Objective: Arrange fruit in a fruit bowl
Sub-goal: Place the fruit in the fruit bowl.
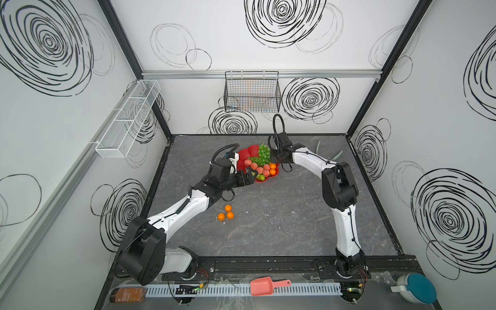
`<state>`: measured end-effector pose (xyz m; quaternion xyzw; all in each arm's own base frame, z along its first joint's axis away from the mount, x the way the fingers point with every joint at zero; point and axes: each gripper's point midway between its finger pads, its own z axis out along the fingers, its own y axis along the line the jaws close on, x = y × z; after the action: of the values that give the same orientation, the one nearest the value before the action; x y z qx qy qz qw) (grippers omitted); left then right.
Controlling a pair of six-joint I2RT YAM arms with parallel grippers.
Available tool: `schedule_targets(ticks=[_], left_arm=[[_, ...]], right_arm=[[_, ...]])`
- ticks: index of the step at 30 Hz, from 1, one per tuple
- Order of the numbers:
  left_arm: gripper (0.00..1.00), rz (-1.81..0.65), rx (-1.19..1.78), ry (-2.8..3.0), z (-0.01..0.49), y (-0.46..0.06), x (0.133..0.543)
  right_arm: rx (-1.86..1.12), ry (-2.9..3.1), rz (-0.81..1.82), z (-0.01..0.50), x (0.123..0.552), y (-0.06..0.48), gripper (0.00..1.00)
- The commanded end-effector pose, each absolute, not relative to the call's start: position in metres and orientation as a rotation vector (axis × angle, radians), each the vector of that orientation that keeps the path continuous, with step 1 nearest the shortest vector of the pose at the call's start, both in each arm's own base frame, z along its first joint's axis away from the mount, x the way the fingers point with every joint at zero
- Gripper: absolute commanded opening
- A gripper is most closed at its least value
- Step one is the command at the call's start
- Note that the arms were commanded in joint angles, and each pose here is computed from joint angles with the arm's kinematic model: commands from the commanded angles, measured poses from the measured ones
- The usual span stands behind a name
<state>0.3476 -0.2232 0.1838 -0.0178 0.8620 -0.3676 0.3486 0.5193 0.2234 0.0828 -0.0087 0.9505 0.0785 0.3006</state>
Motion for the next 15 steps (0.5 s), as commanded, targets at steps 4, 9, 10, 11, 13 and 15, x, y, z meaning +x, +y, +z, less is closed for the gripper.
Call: schedule_targets(ticks=[4, 9, 10, 11, 13, 15], left_arm=[[0.96, -0.956, -0.016, 2.163, 0.21, -0.221, 0.351], [0.96, -0.92, -0.029, 2.155, 0.221, -0.21, 0.341], [0.96, -0.909, -0.034, 2.157, 0.221, -0.207, 0.337], [0.96, -0.902, -0.04, 2.157, 0.222, -0.204, 0.334], [0.96, -0.883, -0.053, 2.169, 0.222, -0.197, 0.325], [0.96, -0.866, -0.062, 2.178, 0.22, -0.189, 0.316]], right_arm=[[-0.032, 2.479, 0.21, 0.113, 0.519, 0.221, 0.49], [-0.052, 2.439, 0.224, 0.138, 0.503, 0.225, 0.47], [-0.06, 2.429, 0.23, 0.143, 0.498, 0.227, 0.47], [-0.069, 2.427, 0.234, 0.145, 0.492, 0.229, 0.47], [-0.091, 2.417, 0.234, 0.15, 0.477, 0.234, 0.47], [-0.114, 2.409, 0.231, 0.152, 0.462, 0.237, 0.47]])
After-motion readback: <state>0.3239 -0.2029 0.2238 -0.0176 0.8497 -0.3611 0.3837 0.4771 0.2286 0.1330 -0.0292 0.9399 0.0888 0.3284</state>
